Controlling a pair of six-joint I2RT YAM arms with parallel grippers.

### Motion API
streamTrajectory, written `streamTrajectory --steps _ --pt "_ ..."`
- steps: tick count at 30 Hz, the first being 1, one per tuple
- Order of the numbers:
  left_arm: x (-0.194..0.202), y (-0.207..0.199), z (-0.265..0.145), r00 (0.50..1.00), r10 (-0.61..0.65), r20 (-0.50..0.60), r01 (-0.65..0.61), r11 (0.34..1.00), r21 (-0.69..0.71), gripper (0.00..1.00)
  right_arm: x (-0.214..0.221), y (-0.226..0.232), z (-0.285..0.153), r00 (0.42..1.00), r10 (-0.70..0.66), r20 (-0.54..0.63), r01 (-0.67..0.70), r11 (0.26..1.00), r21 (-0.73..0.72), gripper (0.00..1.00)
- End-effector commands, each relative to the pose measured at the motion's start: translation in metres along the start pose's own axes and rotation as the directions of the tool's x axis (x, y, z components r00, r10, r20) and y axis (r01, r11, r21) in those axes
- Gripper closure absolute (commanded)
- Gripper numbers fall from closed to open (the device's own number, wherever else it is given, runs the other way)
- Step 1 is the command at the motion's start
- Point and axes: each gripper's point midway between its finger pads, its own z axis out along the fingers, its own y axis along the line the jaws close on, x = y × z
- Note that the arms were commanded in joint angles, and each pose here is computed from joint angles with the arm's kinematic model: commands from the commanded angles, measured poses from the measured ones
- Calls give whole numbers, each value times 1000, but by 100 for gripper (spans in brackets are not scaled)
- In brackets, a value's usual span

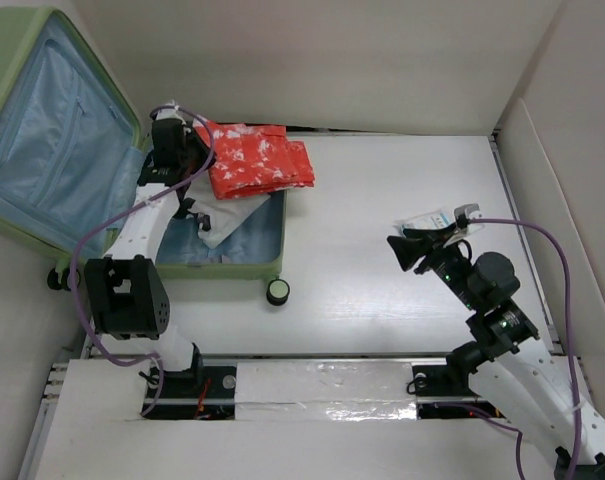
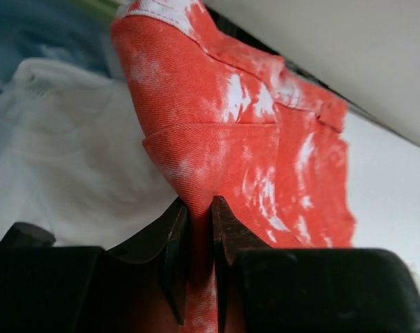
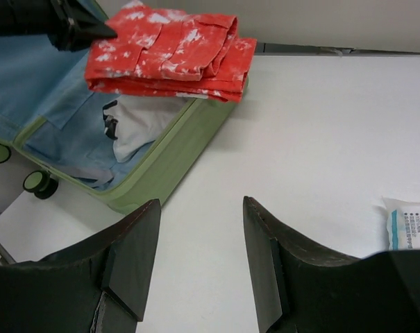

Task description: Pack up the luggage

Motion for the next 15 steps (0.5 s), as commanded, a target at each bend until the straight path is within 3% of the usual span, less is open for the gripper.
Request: streamTrajectory --steps 1,6,7,12,15 --pt "-19 20 -10 994 0 109 -1 1000 6 100 -12 -5 2 999 -27 45 25 999 37 43" --pt "20 81 4 1000 0 31 5 984 -176 100 -6 -11 8 999 -27 34 25 998 53 43" --pt "25 99 0 1000 -4 19 9 963 -270 100 -4 -11 8 999 -25 29 24 998 53 43" --pt "-2 108 -23 993 12 120 33 931 -362 100 5 -15 9 1000 -21 8 21 998 62 43" --pt "-6 122 -31 990 57 126 4 899 -438 100 5 -16 7 1000 -25 14 24 997 70 43"
